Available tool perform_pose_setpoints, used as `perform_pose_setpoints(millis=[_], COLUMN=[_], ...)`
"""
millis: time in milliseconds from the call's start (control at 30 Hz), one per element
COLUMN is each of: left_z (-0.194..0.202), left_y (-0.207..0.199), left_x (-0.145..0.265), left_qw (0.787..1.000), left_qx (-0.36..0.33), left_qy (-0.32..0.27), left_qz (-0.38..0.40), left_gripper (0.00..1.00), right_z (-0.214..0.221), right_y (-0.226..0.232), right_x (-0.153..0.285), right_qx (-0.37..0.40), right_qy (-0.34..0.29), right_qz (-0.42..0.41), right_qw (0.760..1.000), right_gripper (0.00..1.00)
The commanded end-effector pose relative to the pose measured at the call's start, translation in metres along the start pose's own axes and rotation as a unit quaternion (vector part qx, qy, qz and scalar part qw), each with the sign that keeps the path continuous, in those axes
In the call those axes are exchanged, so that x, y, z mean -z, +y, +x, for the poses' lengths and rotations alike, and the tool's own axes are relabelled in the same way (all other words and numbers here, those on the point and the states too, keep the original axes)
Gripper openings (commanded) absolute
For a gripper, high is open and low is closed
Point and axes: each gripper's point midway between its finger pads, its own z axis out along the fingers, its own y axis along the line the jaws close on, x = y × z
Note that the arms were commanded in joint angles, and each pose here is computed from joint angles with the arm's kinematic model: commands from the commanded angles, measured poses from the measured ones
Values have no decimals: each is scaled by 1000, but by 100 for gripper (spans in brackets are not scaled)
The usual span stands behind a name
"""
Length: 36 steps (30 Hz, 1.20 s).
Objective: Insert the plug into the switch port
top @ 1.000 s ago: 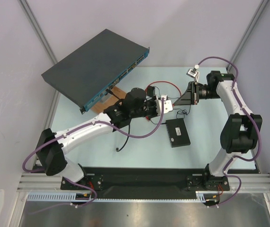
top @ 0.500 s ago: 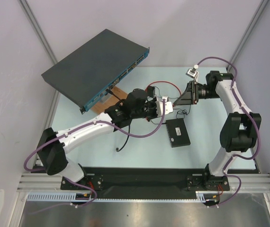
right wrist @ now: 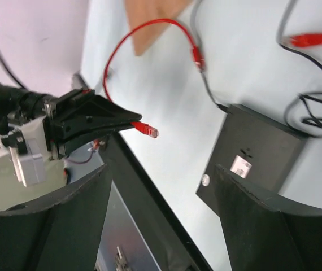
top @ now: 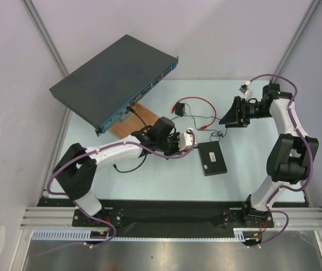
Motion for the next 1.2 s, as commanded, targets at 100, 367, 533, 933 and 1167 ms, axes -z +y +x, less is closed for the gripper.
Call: perform_pose_setpoints(millis=[100,367,533,933,1167], left_z=[19,20,17,21,23], left_y=[-23,-19,-17,-7,-6], left_x=[-30,-66,-81,-91,-95], left_qw=[997,994,992,998,998], left_qx=[44,78,92,61,60], left_qy=[-6,-7,-3,-12,-2], left_qz=[61,71,81,21,26], left_gripper=[0,0,0,0,1], right_z=[22,58,66,73,72], right_y=[-40,-82,-91,-99,-104], right_x=[3,-2,-7,-17,-22], right_qx=[-48,-93,-100,-117,-122], right_qy=[6,24,28,37,39], right_qz=[93,135,137,112,105], right_qw=[994,986,985,986,986], right_gripper=[76,77,78,75,73])
